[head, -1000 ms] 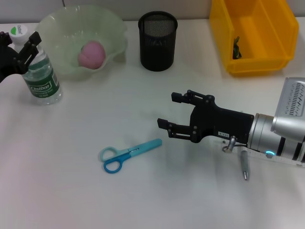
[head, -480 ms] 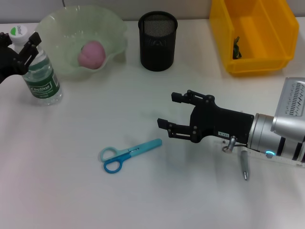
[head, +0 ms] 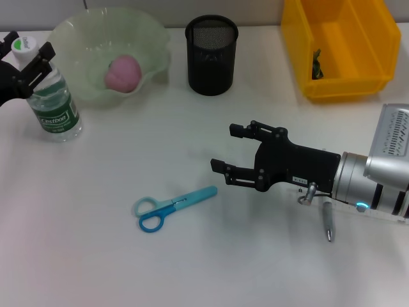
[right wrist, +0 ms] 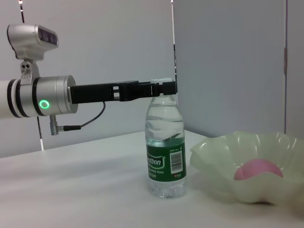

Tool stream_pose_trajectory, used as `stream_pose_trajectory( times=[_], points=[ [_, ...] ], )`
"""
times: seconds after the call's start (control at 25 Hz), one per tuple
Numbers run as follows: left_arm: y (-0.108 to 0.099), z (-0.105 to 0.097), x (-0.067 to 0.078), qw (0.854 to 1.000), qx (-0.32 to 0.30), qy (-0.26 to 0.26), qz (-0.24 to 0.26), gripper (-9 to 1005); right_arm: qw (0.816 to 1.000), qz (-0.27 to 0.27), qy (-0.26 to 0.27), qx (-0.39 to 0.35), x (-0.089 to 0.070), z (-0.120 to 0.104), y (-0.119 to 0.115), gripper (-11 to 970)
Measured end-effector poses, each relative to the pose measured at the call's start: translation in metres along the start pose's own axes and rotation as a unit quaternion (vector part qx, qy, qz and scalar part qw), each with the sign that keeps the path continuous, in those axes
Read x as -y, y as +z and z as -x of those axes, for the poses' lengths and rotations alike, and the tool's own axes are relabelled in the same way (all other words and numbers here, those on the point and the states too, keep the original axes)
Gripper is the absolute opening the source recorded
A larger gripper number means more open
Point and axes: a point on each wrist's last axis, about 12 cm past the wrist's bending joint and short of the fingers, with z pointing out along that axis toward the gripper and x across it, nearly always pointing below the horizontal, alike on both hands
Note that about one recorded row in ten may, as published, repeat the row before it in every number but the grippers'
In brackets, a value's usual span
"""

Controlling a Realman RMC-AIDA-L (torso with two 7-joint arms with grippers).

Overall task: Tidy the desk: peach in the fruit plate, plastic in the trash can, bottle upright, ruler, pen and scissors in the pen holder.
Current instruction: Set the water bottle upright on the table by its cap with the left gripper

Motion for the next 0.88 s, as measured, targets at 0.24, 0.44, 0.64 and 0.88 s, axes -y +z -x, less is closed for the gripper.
stream_pose_trajectory(
  times=[0.24,0.44,0.64,0.88],
  points=[
    [-0.0004,-0.0001,0.0001,1.0,0.0,0.0,0.0,690,1.0,0.001,0.0,0.0,-0.0002,0.0001,0.0,795],
    [-0.0005,0.0,0.0002,1.0,0.001,-0.003,-0.001,691,1.0,0.002,0.0,0.001,-0.0004,0.0002,0.0,795],
    [-0.0006,0.0003,-0.0001,1.0,0.001,-0.003,-0.001,693,1.0,0.002,0.0,0.001,-0.0004,0.0003,0.0,795],
    [-0.001,0.0006,-0.0007,1.0,0.001,-0.003,0.0,695,1.0,0.002,0.0,0.001,-0.0004,0.0002,0.0,795]
  ],
)
